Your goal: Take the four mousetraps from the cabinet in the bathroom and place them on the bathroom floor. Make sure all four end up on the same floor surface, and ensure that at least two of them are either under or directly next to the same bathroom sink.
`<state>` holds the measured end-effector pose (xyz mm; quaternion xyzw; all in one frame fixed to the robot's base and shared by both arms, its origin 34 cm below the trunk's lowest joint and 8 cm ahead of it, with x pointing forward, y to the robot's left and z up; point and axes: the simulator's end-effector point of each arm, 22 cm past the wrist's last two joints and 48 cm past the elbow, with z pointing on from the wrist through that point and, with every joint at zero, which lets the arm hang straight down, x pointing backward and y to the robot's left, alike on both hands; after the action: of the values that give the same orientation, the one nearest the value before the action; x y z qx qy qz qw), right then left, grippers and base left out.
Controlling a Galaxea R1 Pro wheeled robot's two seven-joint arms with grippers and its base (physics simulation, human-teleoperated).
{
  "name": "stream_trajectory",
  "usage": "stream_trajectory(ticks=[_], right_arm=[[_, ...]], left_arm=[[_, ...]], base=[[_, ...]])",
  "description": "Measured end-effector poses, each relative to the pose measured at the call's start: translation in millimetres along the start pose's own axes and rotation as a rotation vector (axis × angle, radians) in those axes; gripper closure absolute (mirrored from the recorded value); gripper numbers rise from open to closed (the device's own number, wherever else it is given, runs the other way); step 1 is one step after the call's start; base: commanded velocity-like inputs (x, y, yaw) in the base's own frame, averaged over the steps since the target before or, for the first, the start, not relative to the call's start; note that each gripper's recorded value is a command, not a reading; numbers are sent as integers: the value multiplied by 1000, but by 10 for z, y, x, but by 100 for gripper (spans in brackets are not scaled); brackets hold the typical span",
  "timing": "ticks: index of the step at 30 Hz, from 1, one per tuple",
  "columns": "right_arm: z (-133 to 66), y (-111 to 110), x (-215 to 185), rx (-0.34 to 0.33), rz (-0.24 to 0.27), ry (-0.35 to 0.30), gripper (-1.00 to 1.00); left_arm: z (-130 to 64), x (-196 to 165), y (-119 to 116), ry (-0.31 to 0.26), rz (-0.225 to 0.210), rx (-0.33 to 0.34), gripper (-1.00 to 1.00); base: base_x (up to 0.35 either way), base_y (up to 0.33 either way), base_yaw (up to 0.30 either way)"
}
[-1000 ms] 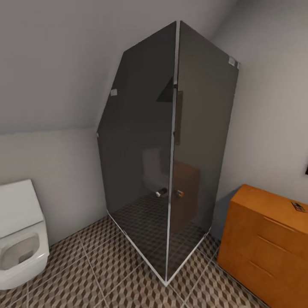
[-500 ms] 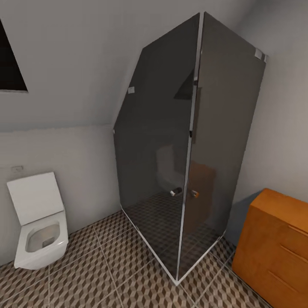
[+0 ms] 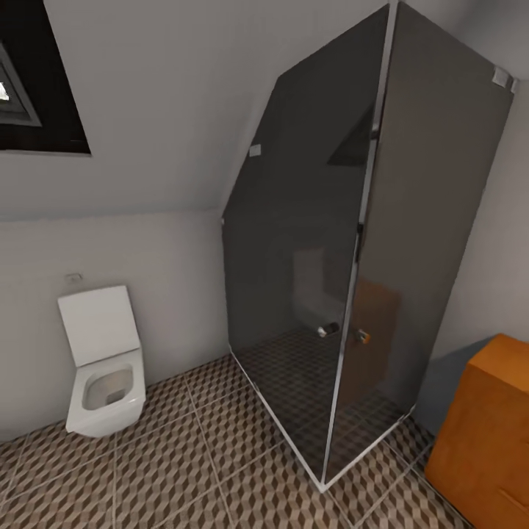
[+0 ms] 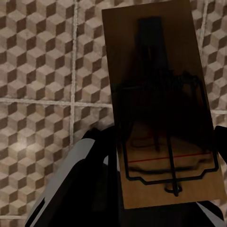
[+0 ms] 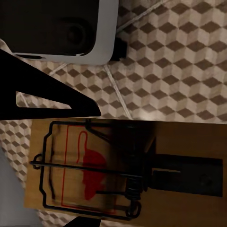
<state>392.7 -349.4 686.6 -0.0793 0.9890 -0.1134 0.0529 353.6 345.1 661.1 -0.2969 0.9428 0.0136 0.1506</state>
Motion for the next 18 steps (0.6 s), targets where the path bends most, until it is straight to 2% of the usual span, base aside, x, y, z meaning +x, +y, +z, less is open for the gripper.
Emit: stream_trajectory(ticks=[5,14,18], right_arm=[[7,8,20,-1,-1,3,100],[-23,-2,-29,1,0,-13,100],[-35,-5,-64,2,1,-30,100]], left_arm=[[2,61,-71,8,-1,8,100],[-17,42,-138,0,-1,21,100],[-27,-12,-159,-22,-3,25,100]], base=[[0,0,197],[0,0,90],[0,0,75]])
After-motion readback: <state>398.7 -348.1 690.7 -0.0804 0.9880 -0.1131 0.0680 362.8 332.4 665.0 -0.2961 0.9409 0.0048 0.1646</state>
